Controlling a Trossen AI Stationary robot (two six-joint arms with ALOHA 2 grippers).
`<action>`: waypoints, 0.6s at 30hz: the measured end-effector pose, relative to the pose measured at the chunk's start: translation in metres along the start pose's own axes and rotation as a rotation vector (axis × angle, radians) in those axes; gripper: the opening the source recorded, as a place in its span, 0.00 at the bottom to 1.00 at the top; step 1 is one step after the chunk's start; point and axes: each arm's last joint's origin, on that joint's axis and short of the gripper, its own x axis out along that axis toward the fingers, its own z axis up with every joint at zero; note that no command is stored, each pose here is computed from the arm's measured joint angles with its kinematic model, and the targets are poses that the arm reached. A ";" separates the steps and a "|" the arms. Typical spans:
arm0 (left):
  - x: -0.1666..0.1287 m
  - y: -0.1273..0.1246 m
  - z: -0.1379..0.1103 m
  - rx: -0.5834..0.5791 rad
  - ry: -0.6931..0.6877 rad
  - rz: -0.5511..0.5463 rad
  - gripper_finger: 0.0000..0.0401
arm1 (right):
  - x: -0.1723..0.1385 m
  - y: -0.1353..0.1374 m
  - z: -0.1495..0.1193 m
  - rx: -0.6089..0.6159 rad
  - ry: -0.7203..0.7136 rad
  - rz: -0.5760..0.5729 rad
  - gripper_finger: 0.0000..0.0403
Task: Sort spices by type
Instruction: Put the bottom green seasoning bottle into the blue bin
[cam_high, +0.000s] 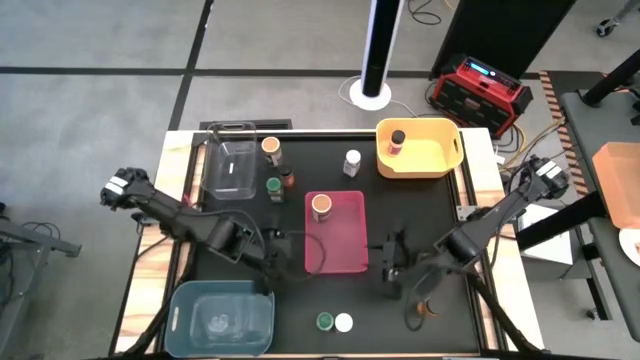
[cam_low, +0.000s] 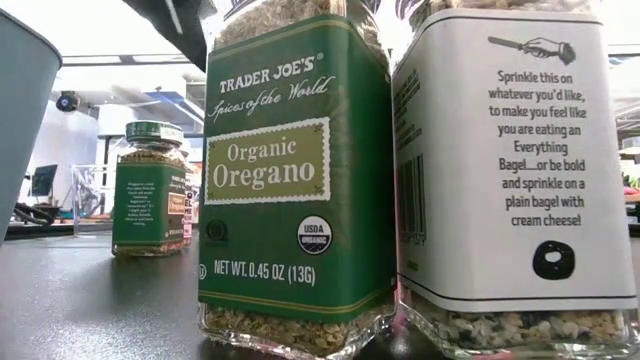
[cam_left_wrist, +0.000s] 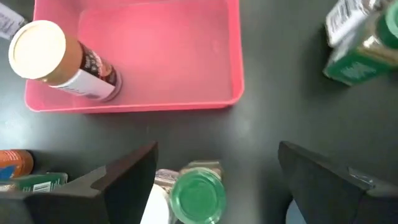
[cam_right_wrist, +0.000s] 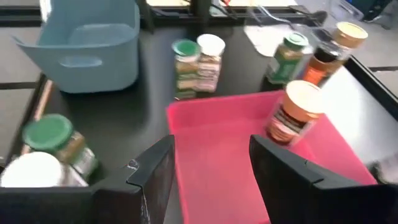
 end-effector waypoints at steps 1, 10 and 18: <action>-0.002 -0.005 -0.002 0.016 -0.005 -0.001 0.79 | 0.002 0.005 0.003 -0.009 0.009 -0.001 0.49; -0.016 -0.045 -0.010 0.112 -0.109 -0.088 0.79 | 0.009 0.044 0.027 -0.010 0.100 -0.010 0.49; -0.022 -0.062 -0.010 0.141 -0.185 -0.145 0.79 | 0.011 0.075 0.029 0.042 0.218 0.048 0.49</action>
